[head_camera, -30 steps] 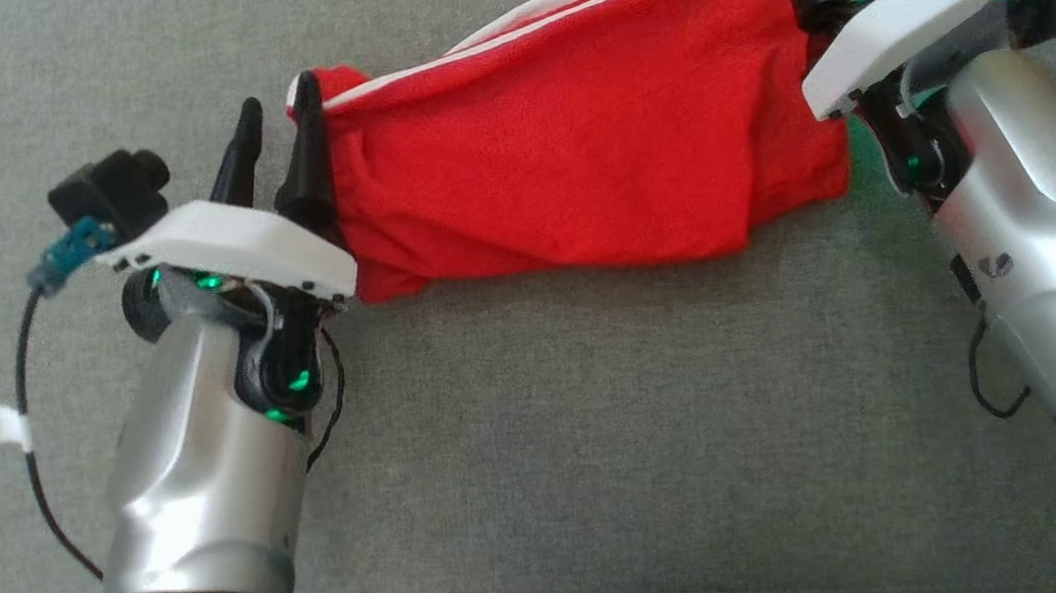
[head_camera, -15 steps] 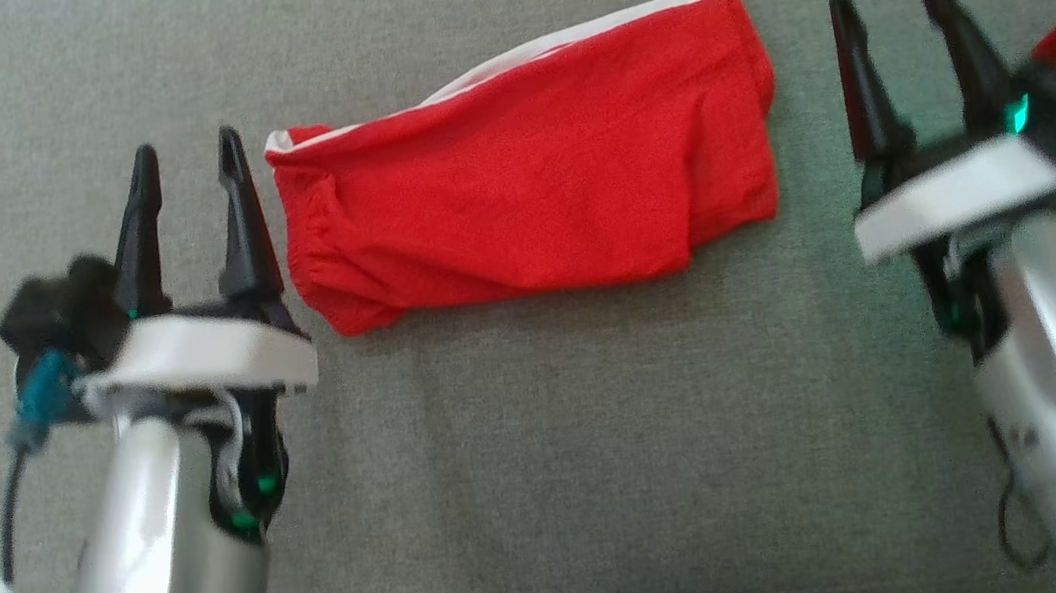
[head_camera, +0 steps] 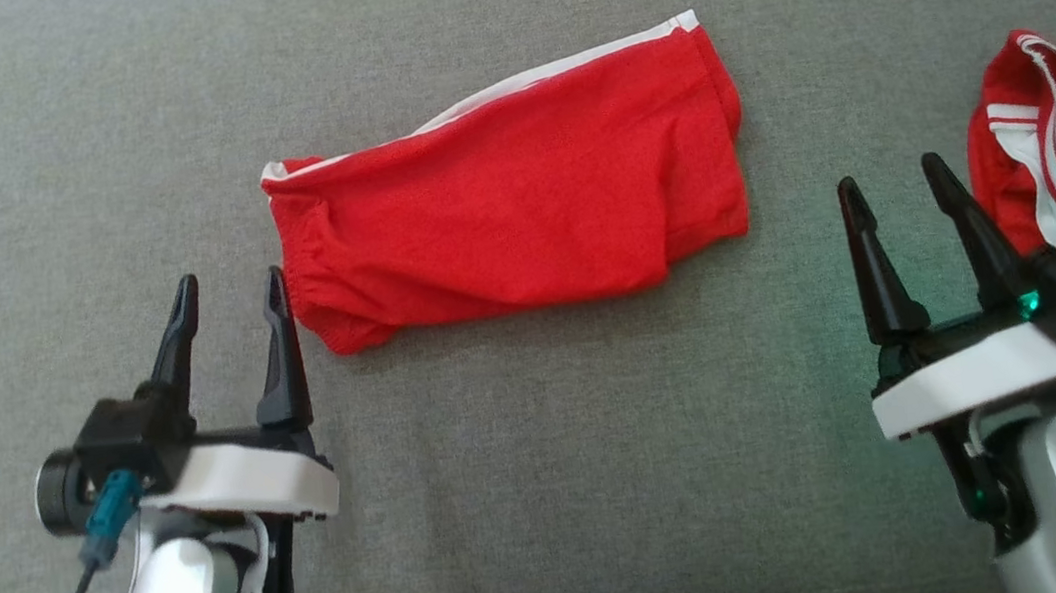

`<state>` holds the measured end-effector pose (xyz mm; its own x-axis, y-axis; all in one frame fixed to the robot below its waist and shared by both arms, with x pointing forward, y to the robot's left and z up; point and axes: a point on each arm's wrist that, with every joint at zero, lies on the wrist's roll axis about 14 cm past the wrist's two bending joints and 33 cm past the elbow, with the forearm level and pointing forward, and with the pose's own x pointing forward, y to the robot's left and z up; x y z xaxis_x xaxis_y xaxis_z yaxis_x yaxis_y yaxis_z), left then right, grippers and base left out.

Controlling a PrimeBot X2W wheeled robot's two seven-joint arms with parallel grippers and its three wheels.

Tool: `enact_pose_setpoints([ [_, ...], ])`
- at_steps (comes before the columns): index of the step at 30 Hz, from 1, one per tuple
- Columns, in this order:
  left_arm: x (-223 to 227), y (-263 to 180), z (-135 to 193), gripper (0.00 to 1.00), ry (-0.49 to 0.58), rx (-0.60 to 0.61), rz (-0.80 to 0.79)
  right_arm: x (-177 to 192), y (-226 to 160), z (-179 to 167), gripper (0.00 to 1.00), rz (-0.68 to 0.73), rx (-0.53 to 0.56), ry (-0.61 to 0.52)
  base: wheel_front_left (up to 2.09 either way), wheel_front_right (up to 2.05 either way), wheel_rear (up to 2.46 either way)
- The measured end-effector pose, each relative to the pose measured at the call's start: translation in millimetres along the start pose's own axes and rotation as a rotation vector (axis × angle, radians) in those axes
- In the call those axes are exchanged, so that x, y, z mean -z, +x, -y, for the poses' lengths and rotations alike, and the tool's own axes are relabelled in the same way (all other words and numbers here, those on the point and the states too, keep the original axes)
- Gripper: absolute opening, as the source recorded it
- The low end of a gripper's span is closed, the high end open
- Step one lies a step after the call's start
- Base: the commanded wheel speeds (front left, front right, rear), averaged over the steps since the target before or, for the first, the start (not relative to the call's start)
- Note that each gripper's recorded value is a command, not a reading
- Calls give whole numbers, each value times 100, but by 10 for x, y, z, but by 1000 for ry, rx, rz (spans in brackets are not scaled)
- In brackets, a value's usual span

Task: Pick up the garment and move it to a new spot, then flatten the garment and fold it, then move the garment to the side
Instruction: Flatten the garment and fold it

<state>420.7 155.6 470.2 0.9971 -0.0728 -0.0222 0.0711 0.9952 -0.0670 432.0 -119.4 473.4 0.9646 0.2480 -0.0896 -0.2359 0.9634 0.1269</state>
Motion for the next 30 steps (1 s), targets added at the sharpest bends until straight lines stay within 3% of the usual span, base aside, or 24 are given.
enact_pose_setpoints([
  [21,-13,-53,-21,100,-12,-7,4,-63,-57,-27,100,-10,5,11,0,0,0],
  [30,96,22,0,100,-20,3,-22,333,240,-90,100,-156,-35,17,0,0,0],
])
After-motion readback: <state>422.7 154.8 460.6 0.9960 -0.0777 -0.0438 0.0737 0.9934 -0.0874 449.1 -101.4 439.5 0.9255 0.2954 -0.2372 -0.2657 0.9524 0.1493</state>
